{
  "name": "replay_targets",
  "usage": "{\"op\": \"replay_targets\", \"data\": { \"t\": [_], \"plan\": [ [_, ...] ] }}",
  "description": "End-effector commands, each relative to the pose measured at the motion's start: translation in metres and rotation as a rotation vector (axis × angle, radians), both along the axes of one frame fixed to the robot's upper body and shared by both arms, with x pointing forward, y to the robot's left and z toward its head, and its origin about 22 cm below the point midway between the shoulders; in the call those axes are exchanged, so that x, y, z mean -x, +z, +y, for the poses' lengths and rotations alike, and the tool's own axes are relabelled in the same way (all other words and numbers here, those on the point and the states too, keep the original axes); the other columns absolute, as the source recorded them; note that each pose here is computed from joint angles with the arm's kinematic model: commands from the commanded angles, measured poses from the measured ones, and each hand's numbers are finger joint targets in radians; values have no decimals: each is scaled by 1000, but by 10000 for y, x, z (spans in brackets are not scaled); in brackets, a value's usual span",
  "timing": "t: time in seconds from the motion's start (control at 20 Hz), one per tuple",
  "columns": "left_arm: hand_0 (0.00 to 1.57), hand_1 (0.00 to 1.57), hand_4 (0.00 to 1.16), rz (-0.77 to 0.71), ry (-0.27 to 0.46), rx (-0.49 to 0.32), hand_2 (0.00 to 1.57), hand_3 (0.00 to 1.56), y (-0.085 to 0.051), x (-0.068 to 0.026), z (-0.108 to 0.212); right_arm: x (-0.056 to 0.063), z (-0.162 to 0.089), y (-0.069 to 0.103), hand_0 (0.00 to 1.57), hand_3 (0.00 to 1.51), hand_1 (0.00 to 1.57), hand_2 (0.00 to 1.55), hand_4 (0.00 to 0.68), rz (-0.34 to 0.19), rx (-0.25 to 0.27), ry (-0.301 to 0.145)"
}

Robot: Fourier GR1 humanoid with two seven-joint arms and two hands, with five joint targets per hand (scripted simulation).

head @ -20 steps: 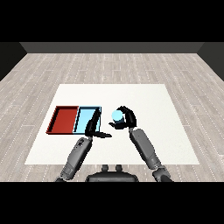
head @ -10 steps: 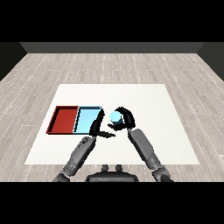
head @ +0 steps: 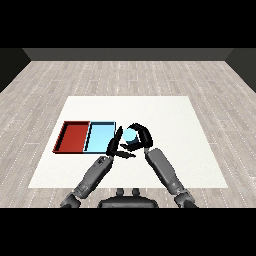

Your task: Pick the blue can and put it in the blue box

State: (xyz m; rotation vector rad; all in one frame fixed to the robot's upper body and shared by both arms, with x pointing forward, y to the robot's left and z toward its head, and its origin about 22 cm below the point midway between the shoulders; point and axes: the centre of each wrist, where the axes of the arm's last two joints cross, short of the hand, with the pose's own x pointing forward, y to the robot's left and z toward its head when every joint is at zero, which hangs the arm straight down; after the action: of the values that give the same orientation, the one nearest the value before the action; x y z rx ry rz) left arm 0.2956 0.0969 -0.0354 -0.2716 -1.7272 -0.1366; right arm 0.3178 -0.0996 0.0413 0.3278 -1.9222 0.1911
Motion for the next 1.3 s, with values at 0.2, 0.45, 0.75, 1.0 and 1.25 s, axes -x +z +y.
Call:
{"op": "replay_targets", "data": {
  "t": [0.2, 0.45, 0.75, 1.0, 1.25],
  "plan": [
    [0, 0, 0, 4, -38, 12, 0, 0, -142, 32, -11, -31, 151, 112, 1406, 1392, 1406, 1429, 646, -24, 20, 29],
    [0, 0, 0, -3, -19, 0, 0, 0, 33, -24, -180, 113, 306, 10, 1432, 1389, 1432, 1433, 620, -10, 3, 30],
    [0, 0, 0, -33, -39, 19, 0, 0, -14, -56, -68, -14, 380, 286, 1391, 1387, 1391, 1437, 620, -24, 49, 55],
    [133, 133, 603, -91, 41, -214, 453, 0, 36, -81, 9, 215, 466, -13, 1401, 1390, 1401, 1439, 609, -25, 51, 114],
    [393, 393, 125, -136, 32, -311, 574, 88, 101, 12, -245, 258, 632, 129, 1478, 1400, 1478, 1473, 599, -38, 39, 122]
  ]
}}
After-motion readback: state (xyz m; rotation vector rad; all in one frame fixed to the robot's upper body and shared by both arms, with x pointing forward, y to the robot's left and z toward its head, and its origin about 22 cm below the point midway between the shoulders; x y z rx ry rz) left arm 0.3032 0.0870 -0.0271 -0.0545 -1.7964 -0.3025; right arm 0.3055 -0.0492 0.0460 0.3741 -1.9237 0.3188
